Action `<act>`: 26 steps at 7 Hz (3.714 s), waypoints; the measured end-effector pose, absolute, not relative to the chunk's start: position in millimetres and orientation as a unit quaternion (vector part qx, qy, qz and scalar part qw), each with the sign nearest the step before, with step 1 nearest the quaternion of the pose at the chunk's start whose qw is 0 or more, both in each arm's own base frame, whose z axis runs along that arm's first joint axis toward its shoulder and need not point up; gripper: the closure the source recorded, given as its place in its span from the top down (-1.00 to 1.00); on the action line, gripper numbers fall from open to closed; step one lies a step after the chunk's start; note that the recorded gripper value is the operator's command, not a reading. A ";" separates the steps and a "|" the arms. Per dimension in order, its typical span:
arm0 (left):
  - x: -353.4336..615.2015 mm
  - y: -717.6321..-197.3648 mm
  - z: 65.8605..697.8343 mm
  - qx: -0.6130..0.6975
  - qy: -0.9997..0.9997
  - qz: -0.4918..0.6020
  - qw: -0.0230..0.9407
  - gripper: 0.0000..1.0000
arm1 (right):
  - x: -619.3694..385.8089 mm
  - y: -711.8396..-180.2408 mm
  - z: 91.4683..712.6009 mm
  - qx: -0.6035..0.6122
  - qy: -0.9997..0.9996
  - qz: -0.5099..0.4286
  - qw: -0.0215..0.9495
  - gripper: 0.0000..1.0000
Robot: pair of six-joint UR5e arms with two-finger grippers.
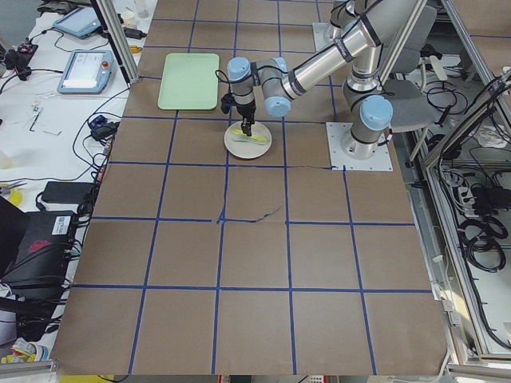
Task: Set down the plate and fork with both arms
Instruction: 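Move the left gripper to the plate's rim nearest it and grip it, then slide the white plate with the left gripper onto the green tray, then push the plate farther onto the tray and open the left gripper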
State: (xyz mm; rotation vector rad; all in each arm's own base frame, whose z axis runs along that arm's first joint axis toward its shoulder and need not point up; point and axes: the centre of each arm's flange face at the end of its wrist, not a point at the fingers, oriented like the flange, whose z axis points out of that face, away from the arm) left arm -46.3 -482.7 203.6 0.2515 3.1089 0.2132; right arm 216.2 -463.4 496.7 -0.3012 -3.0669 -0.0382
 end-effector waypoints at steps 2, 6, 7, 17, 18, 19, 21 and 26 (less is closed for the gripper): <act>28.4 -486.3 208.5 0.062 0.995 0.069 0.020 0.45 | 216.2 -463.3 496.5 -0.098 -0.995 -0.013 0.030 1.00; 99.2 -479.8 196.0 0.026 0.996 0.081 0.006 -0.15 | 216.2 -463.4 496.4 -0.098 -0.995 -0.013 0.030 1.00; 97.7 -480.5 193.2 0.025 0.997 0.079 -0.006 -0.16 | 216.2 -463.4 496.4 -0.098 -0.995 -0.013 0.030 1.00; 55.3 -499.5 197.3 -0.073 0.975 -0.002 -0.210 -1.00 | 216.2 -463.3 496.4 -0.098 -0.995 -0.013 0.030 1.00; 35.5 -510.5 203.0 -0.107 0.967 -0.003 -0.233 -1.00 | 216.3 -463.2 496.0 -0.098 -0.995 -0.013 0.030 1.00; 4.1 -526.2 212.3 -0.127 0.963 0.002 -0.238 -1.00 | 216.4 -463.0 494.9 -0.097 -0.995 -0.014 0.030 1.00; -69.2 -576.4 234.0 -0.158 0.959 0.011 -0.233 -1.00 | 216.0 -461.7 489.9 -0.098 -0.995 -0.019 0.032 1.00; -189.9 -686.5 218.9 -0.173 0.964 0.012 -0.200 -1.00 | 215.8 -460.8 487.8 -0.098 -0.994 -0.021 0.033 1.00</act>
